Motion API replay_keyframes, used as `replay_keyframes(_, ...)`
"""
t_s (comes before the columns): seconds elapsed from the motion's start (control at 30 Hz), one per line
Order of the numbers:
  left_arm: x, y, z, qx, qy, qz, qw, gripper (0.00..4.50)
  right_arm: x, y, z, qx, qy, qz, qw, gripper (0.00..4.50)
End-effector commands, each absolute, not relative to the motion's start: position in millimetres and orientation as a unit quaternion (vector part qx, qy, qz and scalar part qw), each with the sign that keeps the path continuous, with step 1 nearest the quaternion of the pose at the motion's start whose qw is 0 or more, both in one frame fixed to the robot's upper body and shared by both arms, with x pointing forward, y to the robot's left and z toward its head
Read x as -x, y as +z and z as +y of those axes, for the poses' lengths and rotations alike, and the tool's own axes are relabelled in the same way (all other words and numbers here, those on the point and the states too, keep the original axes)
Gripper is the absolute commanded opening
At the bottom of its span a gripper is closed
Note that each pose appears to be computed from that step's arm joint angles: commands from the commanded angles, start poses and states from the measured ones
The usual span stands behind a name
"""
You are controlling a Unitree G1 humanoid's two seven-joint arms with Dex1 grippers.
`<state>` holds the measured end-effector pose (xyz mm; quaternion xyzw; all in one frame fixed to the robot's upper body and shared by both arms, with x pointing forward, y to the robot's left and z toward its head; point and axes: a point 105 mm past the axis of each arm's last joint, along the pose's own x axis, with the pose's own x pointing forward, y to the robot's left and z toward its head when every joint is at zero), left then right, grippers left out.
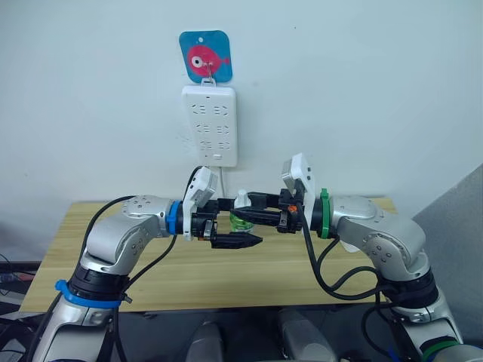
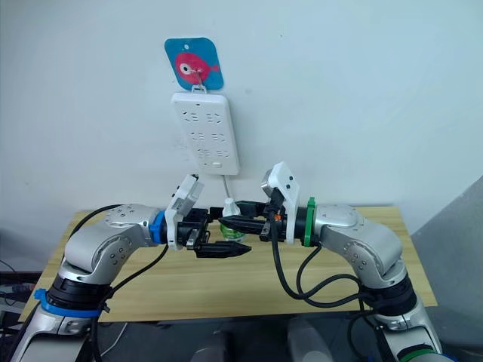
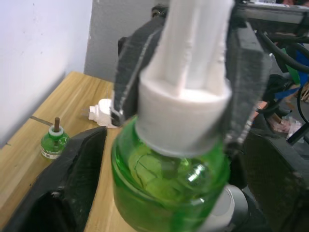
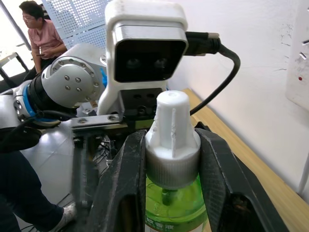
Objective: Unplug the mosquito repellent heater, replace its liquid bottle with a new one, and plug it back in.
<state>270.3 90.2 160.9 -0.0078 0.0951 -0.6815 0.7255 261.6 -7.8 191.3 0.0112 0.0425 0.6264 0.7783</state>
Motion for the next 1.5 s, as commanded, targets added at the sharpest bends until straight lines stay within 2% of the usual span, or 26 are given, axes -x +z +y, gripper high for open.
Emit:
replay_keyframes(0.03, -272, 172, 89, 0.000, -0.681, 0.070, 0.729, 2.98, -254, 205, -8, -0.009, 0.637, 0.012, 0.771, 1.11)
replay_keyframes(0.1, -271, 171, 89, 0.001, -0.682, 0.072, 0.728, 2.40, -254, 205, -8, -0.009, 0.639, 0.011, 0.769, 1.11)
replay_keyframes(0.13, -271, 170, 89, 0.000, -0.682, 0.073, 0.728, 2.32, -254, 206, -8, -0.011, 0.639, 0.010, 0.769, 1.11)
replay_keyframes(0.37, -274, 169, 91, -0.018, -0.677, 0.067, 0.733, 2.32, -252, 206, -7, -0.011, 0.648, 0.006, 0.761, 1.11)
replay_keyframes(0.47, -269, 170, 90, -0.024, -0.692, 0.071, 0.718, 2.32, -241, 206, -5, 0.006, 0.689, 0.007, 0.724, 1.11)
replay_keyframes(0.63, -260, 167, 89, -0.068, -0.720, 0.070, 0.687, 2.32, -234, 203, -17, 0.093, 0.776, 0.038, 0.623, 1.11)
replay_keyframes(0.77, -263, 168, 88, -0.075, -0.715, 0.058, 0.693, 2.32, -241, 203, -24, 0.115, 0.784, 0.055, 0.608, 1.11)
replay_keyframes(0.8, -264, 168, 87, -0.076, -0.712, 0.054, 0.696, 2.32, -244, 204, -25, 0.114, 0.781, 0.056, 0.612, 1.11)
replay_keyframes(0.9, -265, 168, 86, -0.075, -0.704, 0.044, 0.705, 2.32, -252, 205, -27, 0.124, 0.758, 0.043, 0.639, 2.08)
replay_keyframes(0.97, -267, 164, 87, -0.077, -0.695, 0.040, 0.714, 2.32, -263, 207, -30, 0.143, 0.721, 0.020, 0.678, 2.74)
replay_keyframes(1.1, -275, 154, 87, -0.083, -0.665, 0.026, 0.741, 2.32, -270, 213, -47, 0.118, 0.659, 0.011, 0.743, 2.80)
replay_keyframes(1.2, -282, 151, 86, -0.087, -0.643, 0.007, 0.761, 2.32, -264, 213, -55, 0.111, 0.640, 0.014, 0.760, 2.80)
replay_keyframes(1.3, -300, 153, 83, -0.085, -0.594, -0.033, 0.799, 2.32, -247, 203, -57, 0.108, 0.605, 0.005, 0.789, 2.80)
replay_keyframes(1.37, -304, 153, 81, -0.085, -0.584, -0.044, 0.806, 2.32, -242, 200, -53, 0.102, 0.586, -0.001, 0.804, 2.80)
replay_keyframes(1.5, -306, 152, 76, -0.086, -0.581, -0.058, 0.807, 2.32, -262, 199, -42, 0.084, 0.509, -0.030, 0.856, 2.80)
